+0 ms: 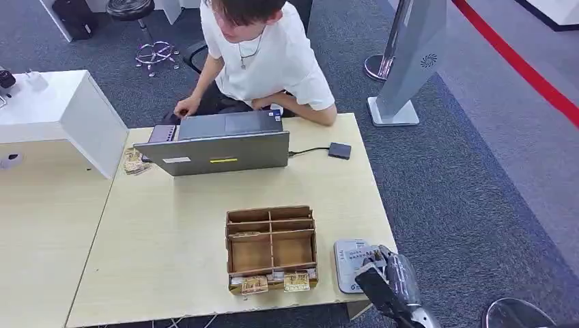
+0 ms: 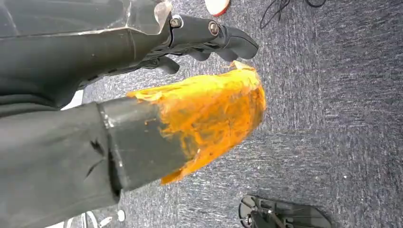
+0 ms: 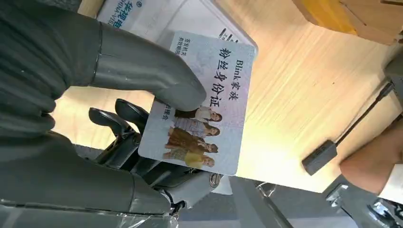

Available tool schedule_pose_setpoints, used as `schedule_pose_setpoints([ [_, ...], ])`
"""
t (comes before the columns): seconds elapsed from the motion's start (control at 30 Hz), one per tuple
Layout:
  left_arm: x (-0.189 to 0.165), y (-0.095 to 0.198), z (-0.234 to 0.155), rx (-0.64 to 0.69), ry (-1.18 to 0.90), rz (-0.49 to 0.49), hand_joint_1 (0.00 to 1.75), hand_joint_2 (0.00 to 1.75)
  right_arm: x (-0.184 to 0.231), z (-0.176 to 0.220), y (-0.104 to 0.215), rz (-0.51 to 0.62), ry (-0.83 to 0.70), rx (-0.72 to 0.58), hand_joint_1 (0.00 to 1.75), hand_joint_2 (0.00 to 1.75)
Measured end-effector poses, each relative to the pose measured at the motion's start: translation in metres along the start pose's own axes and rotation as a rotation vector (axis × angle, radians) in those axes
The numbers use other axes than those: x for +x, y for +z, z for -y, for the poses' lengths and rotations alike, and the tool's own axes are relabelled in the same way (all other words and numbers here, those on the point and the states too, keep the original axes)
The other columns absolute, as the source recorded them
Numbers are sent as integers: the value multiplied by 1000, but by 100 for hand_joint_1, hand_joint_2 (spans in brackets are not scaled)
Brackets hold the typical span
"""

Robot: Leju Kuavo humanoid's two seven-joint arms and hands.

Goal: Pass the card to the sensor for recognition and then transmit it.

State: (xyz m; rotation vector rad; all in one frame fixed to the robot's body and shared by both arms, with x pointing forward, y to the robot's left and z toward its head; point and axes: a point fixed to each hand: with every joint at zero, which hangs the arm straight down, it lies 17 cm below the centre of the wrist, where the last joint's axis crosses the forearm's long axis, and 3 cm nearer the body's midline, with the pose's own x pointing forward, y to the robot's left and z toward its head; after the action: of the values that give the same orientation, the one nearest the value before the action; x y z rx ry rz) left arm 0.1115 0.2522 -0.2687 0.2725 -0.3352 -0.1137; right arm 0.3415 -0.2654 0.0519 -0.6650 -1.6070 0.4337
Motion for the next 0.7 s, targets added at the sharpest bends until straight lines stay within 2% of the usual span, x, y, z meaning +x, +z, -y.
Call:
schedule_pose_setpoints([
  [0.7, 0, 0, 0, 1, 4, -3, 0, 0, -16, -8, -6, -48, 68, 10, 175, 175],
])
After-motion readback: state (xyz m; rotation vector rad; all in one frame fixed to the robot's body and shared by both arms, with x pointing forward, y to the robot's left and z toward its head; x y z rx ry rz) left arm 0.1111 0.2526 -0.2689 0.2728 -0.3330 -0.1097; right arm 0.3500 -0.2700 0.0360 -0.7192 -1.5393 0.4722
